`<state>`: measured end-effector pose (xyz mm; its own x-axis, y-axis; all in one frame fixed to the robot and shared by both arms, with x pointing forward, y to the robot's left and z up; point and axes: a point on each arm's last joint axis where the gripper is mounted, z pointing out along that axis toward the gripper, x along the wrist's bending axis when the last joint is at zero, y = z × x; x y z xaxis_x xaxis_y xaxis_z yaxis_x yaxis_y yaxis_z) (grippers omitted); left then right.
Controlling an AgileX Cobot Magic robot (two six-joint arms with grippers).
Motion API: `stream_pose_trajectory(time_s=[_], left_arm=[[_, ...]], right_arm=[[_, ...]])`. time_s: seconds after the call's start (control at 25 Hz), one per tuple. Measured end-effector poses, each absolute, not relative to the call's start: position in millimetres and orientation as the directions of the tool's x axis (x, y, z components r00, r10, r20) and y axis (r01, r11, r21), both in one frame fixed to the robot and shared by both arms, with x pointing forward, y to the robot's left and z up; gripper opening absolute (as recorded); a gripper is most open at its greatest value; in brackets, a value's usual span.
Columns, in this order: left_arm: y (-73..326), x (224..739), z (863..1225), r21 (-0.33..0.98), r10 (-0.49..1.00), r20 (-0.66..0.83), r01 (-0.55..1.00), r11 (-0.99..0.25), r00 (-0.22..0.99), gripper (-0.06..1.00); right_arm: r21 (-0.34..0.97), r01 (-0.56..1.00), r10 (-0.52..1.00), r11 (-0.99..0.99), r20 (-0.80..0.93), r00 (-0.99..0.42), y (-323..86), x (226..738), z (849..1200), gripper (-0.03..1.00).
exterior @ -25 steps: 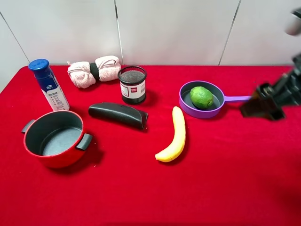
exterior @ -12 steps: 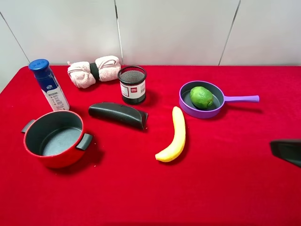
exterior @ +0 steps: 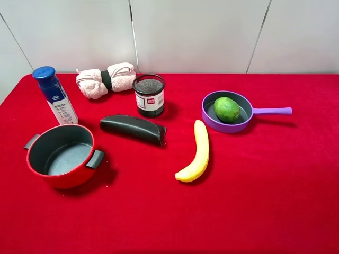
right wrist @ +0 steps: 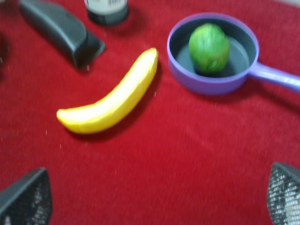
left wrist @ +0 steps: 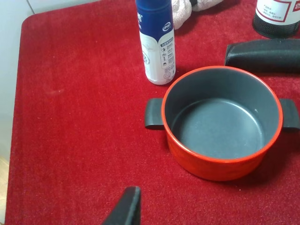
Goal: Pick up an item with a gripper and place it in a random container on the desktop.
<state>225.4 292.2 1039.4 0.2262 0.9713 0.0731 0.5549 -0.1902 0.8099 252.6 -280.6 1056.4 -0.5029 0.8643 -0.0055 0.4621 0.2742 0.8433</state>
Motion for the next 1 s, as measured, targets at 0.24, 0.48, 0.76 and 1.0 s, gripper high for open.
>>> stream_pose_trajectory(time_s=[0.24, 0.48, 0.76, 1.0], left_arm=[[292.2, 225.4, 1039.4, 0.810, 0.971, 0.073, 0.555, -0.190, 0.226, 0.98], [292.2, 225.4, 1039.4, 0.810, 0.971, 0.073, 0.555, -0.190, 0.226, 0.98], [292.2, 225.4, 1039.4, 0.810, 0.971, 0.073, 0.555, -0.190, 0.226, 0.98], [292.2, 225.4, 1039.4, 0.810, 0.971, 0.073, 0.555, -0.190, 0.226, 0.98]], right_arm=[[0.909, 0.347, 0.865, 0.230, -0.028, -0.500, -288.8, 231.8, 1057.4, 0.69], [0.915, 0.335, 0.866, 0.225, -0.030, -0.500, -289.7, 229.6, 1057.3, 0.69], [0.915, 0.337, 0.869, 0.220, -0.026, -0.495, -290.1, 229.6, 1057.3, 0.69], [0.915, 0.339, 0.869, 0.217, -0.023, -0.494, -290.0, 229.6, 1057.3, 0.69]])
